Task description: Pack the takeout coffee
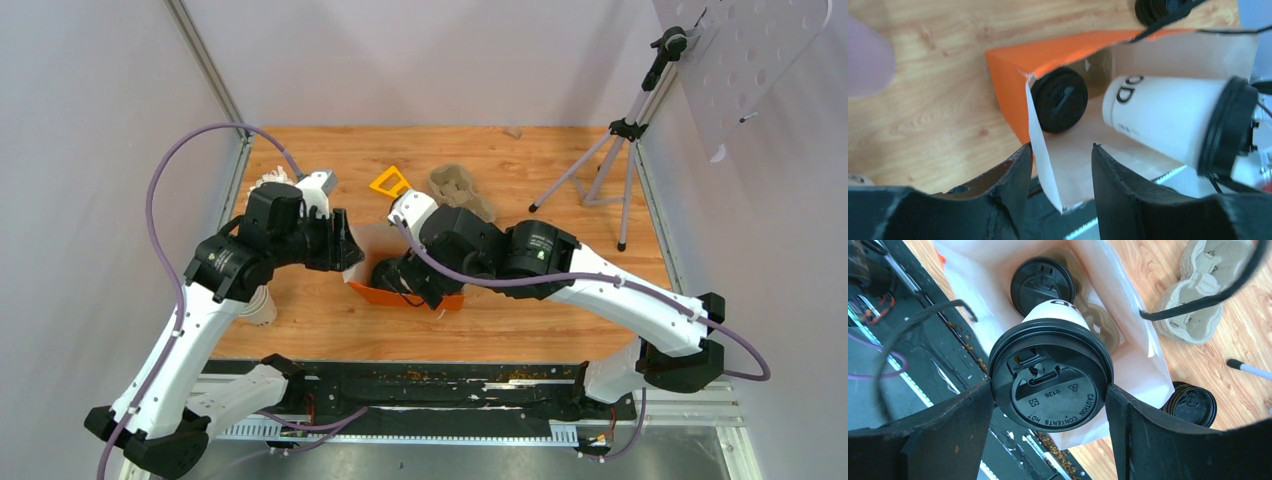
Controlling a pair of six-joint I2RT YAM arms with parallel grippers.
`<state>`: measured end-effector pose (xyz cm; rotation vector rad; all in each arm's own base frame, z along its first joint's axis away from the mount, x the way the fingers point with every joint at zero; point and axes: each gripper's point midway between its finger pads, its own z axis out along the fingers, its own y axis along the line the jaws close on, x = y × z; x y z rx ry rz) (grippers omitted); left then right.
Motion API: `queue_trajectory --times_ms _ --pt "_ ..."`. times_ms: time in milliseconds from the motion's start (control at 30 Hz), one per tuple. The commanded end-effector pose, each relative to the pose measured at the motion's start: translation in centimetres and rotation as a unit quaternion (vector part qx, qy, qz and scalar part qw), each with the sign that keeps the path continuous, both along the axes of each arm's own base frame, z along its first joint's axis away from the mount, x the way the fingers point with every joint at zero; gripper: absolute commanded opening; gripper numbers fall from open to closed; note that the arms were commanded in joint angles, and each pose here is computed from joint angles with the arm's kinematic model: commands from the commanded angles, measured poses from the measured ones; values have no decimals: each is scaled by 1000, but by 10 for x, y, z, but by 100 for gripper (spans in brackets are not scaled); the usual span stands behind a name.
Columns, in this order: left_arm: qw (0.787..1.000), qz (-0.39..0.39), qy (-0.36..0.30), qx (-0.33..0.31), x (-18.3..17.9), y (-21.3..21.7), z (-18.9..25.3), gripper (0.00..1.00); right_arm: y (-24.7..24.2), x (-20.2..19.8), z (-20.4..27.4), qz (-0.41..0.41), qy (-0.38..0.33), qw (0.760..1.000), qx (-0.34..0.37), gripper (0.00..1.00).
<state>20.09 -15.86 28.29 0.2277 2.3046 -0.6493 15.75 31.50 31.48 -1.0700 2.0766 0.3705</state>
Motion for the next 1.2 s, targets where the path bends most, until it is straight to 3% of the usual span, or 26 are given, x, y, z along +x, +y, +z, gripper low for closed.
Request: queue_trajectory --times_ms 0,367,733,900,967,1167 --pt "999 -21 42 -6 -41 9 1 56 2 -5 -10 15 -34 999 -14 69" --pt "999 7 46 -20 -52 17 -1 52 18 -15 -23 60 -83 994 -43 69" --pt "998 -42 31 -38 -52 3 -2 44 20 -8 -41 124 -168 976 -58 69" --pt "997 -64 20 -40 -55 0 -4 34 26 -9 -51 144 -177 971 -68 68" --pt "997 -71 10 -41 -55 0 -4 29 30 -8 -52 149 -183 969 -69 68" --pt "995 -71 -61 -32 -38 2 11 27 38 -3 -42 144 -196 967 -76 68"
